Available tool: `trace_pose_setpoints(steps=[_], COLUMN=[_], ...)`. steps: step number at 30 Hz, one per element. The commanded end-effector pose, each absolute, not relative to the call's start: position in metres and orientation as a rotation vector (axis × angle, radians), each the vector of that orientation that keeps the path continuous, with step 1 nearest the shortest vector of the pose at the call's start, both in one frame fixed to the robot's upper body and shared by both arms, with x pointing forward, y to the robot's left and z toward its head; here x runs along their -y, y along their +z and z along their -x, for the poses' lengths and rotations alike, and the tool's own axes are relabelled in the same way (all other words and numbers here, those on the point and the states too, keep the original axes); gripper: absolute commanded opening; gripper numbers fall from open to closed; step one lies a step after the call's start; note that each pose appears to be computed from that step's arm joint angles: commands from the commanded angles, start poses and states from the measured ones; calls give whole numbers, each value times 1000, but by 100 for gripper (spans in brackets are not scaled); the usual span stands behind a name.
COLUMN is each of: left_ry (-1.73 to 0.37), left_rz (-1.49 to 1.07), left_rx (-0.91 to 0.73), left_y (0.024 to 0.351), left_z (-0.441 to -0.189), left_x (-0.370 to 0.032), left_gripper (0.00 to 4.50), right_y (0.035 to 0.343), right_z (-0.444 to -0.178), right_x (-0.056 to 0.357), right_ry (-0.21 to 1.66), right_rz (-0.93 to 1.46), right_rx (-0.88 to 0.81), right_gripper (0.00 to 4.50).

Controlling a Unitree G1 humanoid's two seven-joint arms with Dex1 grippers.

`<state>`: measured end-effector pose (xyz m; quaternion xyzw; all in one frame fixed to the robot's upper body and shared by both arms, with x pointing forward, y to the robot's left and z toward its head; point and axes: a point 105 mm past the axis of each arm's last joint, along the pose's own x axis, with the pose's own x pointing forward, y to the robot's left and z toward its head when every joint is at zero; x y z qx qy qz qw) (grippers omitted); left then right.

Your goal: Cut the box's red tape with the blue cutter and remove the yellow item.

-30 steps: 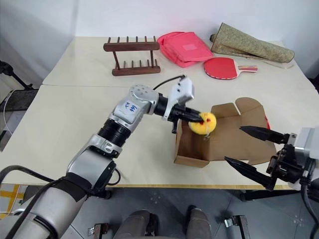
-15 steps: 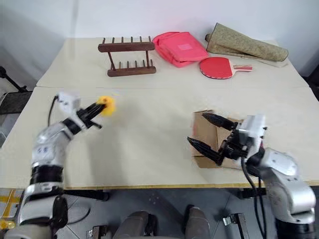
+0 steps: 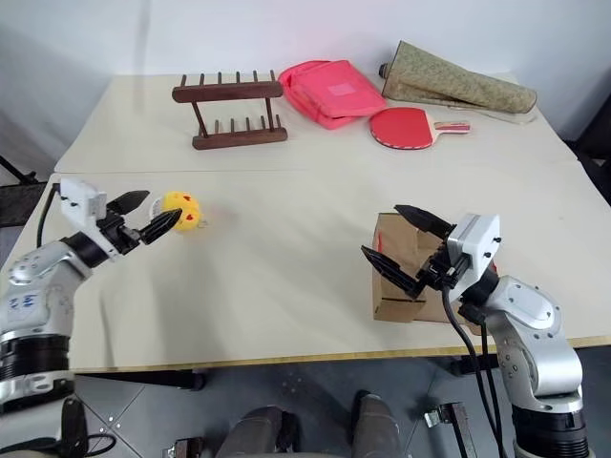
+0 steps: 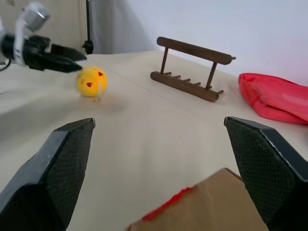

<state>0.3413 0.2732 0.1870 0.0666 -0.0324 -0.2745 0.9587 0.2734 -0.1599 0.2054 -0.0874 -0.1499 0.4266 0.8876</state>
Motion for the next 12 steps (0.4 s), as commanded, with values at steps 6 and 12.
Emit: trace_pose_setpoints(steps=[6, 12], left_ry=[-655, -651], left_rz=[-382, -357], left_rx=[-87, -100], left_y=[185, 167], left_z=[-263, -247], left_x=[-300, -289], left_gripper=[448, 448], right_y=[225, 208], right_z=[-245, -241], right_x=[199, 211], right_ry=[932, 938], right_rz=[334, 415], right_rx=[232, 144], right_gripper=[450, 450])
